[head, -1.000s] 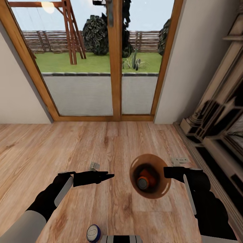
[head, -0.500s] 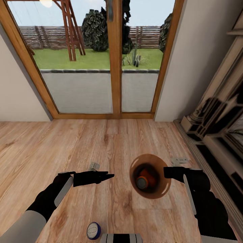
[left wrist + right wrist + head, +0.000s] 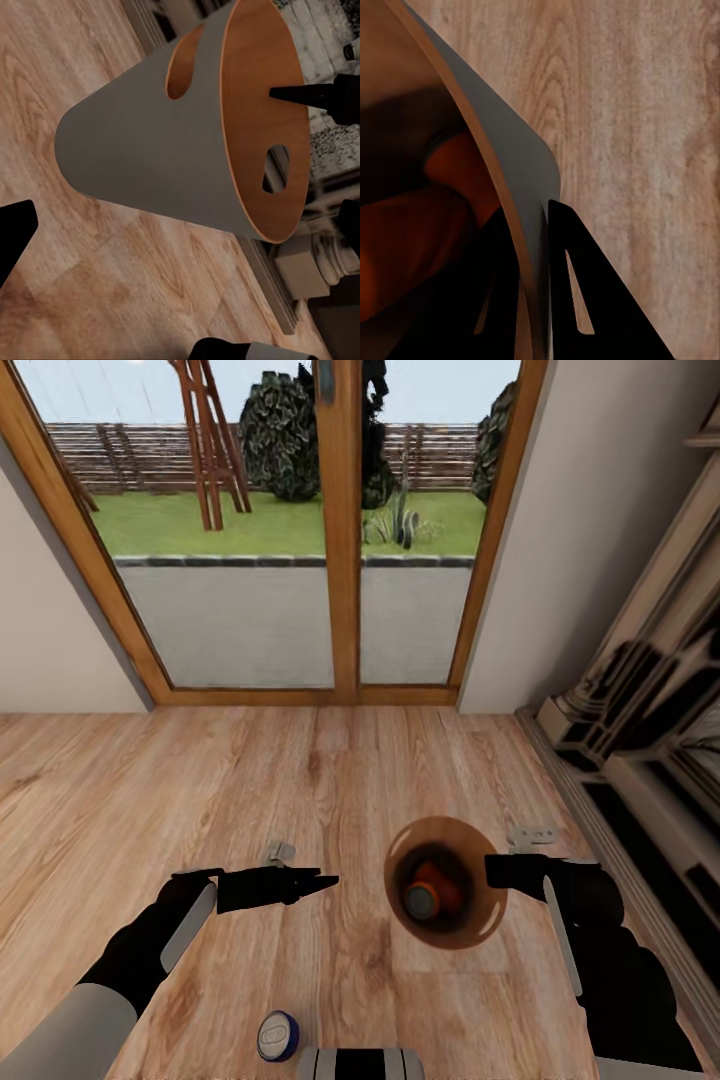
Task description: Put the three can of soda from the living room inside the tash can in the kitchen.
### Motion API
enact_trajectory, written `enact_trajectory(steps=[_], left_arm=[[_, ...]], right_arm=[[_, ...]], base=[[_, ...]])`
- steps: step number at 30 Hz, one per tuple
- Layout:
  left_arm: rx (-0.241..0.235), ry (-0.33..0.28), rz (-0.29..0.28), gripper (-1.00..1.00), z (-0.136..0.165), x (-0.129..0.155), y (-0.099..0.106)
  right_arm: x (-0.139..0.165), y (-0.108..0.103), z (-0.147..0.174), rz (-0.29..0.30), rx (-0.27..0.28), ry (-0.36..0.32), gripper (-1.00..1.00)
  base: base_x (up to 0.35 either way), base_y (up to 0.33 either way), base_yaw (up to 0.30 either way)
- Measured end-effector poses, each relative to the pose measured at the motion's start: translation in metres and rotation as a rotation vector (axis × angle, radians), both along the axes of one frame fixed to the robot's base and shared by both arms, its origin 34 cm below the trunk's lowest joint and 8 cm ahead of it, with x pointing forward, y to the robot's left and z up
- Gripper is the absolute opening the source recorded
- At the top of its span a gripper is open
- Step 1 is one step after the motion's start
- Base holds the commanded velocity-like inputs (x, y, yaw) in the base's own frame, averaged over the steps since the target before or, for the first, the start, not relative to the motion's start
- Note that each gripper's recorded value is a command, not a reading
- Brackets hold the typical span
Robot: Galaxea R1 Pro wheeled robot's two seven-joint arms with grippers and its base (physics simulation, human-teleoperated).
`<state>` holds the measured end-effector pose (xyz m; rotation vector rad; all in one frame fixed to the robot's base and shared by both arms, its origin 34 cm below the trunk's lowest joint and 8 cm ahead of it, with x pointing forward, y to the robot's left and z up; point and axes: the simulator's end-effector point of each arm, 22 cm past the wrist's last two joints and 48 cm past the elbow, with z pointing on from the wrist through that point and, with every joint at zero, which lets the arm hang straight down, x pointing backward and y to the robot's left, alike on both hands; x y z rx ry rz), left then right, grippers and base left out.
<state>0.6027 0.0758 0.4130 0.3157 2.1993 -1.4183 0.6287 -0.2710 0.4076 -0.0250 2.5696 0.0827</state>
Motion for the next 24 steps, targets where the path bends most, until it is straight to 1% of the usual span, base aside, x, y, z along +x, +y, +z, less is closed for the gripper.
enact_trajectory(steps=[9, 24], left_arm=[[0.0, 0.013, 0.0, 1.0, -0.0067, -0.0014, 0.0], [0.0, 0.017, 0.0, 1.0, -0.008, -0.0019, -0.0002]], right_arm=[[-0.0011, 0.0, -0.0062, 0.001, 0.003, 0.011, -1.0], [-0.001, 0.0013, -0.0063, 0.001, 0.008, 0.011, -1.0]], base=[[0.0, 0.0, 0.0], [0.0, 0.0, 0.0]])
